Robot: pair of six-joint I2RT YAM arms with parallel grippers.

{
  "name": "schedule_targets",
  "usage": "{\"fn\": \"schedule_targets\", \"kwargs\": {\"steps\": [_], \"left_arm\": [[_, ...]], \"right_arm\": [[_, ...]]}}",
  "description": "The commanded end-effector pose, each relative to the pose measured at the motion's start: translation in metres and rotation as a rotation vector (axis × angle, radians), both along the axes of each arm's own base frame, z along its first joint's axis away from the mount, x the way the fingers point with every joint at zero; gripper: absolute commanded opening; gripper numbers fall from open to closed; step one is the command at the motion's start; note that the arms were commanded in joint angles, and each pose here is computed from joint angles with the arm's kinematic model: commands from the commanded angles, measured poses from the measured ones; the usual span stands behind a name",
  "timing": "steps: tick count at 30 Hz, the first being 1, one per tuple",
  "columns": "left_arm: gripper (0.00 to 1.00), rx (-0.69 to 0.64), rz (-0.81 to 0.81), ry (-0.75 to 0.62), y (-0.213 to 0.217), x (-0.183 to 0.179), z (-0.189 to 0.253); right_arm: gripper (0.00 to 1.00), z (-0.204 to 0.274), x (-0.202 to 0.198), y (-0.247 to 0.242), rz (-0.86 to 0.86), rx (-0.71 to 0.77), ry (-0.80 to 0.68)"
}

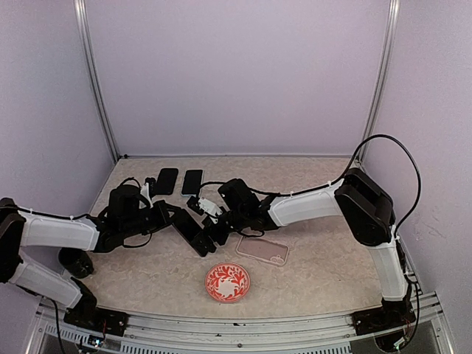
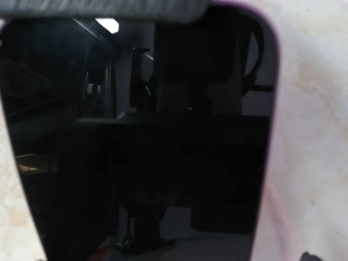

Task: Put the phone into the phone case
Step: Pass from the left arm to the right

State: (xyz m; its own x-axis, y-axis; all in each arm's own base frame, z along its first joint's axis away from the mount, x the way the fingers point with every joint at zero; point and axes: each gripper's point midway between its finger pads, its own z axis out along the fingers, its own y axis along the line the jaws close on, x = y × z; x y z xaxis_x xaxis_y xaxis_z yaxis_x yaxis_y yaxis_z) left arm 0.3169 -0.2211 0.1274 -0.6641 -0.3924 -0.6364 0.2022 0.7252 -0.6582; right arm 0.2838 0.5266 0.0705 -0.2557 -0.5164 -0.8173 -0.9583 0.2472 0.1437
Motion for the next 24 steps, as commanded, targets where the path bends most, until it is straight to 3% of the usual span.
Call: {"fn": "schedule_targets", "kwargs": {"steps": [1, 20, 24], "left_arm": [[0.00, -0.018, 0.006, -0.030, -0.002, 0.001, 0.011], [0.00, -0.022, 0.030, -0.025, -0.001, 0.003, 0.014], [0.00, -0.030, 0.024, -0.023, -0.003, 0.002, 0.015]], "right_arm": [[1.00, -0.002, -0.001, 0.009, 0.007, 0.016, -0.003], [0.99, -0.012, -0.009, 0.016, 0.032, 0.006, 0.001], [0.91, -0.013, -0.009, 0.015, 0.029, 0.003, -0.004]]}}
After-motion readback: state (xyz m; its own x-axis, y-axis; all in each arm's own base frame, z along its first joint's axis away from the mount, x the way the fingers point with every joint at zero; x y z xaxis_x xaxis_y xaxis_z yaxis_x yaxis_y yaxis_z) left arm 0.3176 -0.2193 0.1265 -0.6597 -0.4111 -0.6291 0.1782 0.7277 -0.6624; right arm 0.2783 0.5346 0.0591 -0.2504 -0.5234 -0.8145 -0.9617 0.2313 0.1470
